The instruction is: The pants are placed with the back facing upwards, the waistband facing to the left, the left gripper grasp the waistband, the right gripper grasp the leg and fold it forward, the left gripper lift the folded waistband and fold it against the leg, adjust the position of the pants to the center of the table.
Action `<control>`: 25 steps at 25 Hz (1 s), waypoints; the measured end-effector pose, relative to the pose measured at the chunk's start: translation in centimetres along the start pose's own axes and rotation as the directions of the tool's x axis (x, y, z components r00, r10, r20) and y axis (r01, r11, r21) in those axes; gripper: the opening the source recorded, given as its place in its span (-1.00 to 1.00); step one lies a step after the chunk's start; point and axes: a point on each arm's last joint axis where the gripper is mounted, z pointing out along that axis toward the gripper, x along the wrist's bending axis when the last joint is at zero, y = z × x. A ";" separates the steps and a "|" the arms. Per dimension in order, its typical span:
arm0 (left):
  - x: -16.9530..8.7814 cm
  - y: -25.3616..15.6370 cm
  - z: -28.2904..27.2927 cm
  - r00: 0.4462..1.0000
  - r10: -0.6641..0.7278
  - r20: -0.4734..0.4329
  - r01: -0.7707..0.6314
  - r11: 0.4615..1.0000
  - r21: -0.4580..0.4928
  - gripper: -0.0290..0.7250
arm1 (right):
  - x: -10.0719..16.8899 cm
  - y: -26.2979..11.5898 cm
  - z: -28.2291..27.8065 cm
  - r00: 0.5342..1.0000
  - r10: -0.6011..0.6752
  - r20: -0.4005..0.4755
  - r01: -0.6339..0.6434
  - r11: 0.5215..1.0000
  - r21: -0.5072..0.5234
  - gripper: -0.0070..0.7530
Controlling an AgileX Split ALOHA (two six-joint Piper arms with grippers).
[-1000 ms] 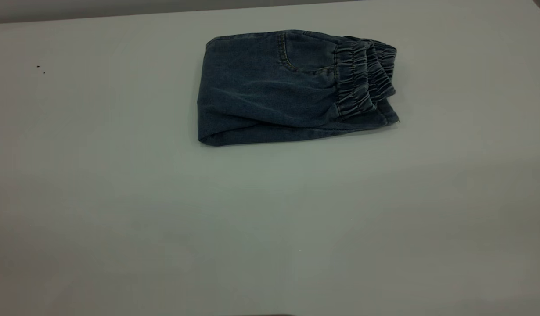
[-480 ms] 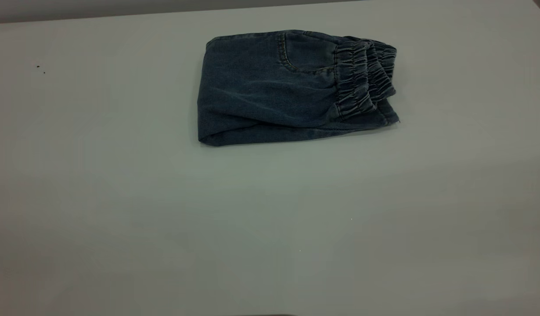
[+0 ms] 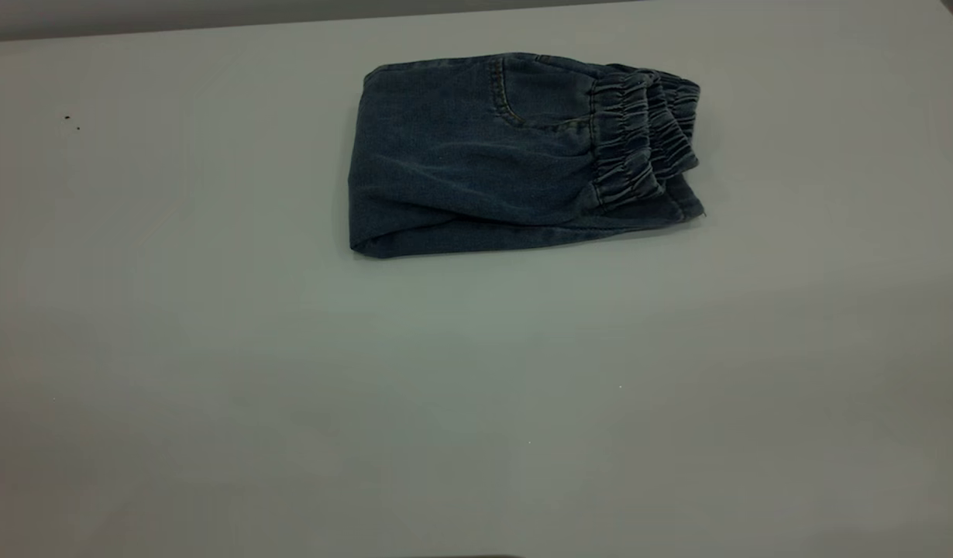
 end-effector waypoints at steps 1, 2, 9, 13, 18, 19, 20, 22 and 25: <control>0.0 0.0 0.0 1.000 0.000 0.000 0.000 1.000 0.000 0.49 | 0.0 0.0 0.0 1.000 0.004 0.002 -0.004 1.000 -0.001 0.25; 0.0 0.0 0.0 1.000 0.000 0.000 0.000 1.000 0.000 0.49 | 0.0 0.0 0.0 1.000 0.007 0.002 -0.007 1.000 -0.002 0.25; 0.0 0.0 0.0 1.000 0.000 0.000 0.000 1.000 0.000 0.49 | 0.0 0.0 0.0 1.000 0.011 0.002 -0.011 1.000 -0.003 0.25; 0.0 0.0 0.0 1.000 0.000 0.000 0.000 1.000 0.000 0.49 | 0.0 0.0 0.0 1.000 0.012 0.002 -0.012 1.000 -0.003 0.25; 0.0 0.0 0.0 1.000 0.000 0.000 0.000 1.000 0.000 0.49 | 0.0 0.0 0.0 1.000 0.012 0.002 -0.012 1.000 -0.003 0.25; 0.0 0.0 0.0 1.000 0.000 0.000 0.000 1.000 0.000 0.49 | 0.0 0.0 0.0 1.000 0.012 0.002 -0.012 1.000 -0.003 0.25; 0.0 0.0 0.0 1.000 0.000 0.000 0.000 1.000 0.000 0.49 | 0.0 0.0 0.0 1.000 0.012 0.002 -0.012 1.000 -0.003 0.25; 0.0 0.0 0.0 1.000 0.000 0.000 0.000 1.000 0.000 0.49 | 0.0 0.0 0.0 1.000 0.012 0.002 -0.012 1.000 -0.003 0.25; 0.0 0.0 0.0 1.000 0.000 0.000 0.000 1.000 0.000 0.49 | 0.0 0.0 0.0 1.000 0.012 0.002 -0.012 1.000 -0.003 0.25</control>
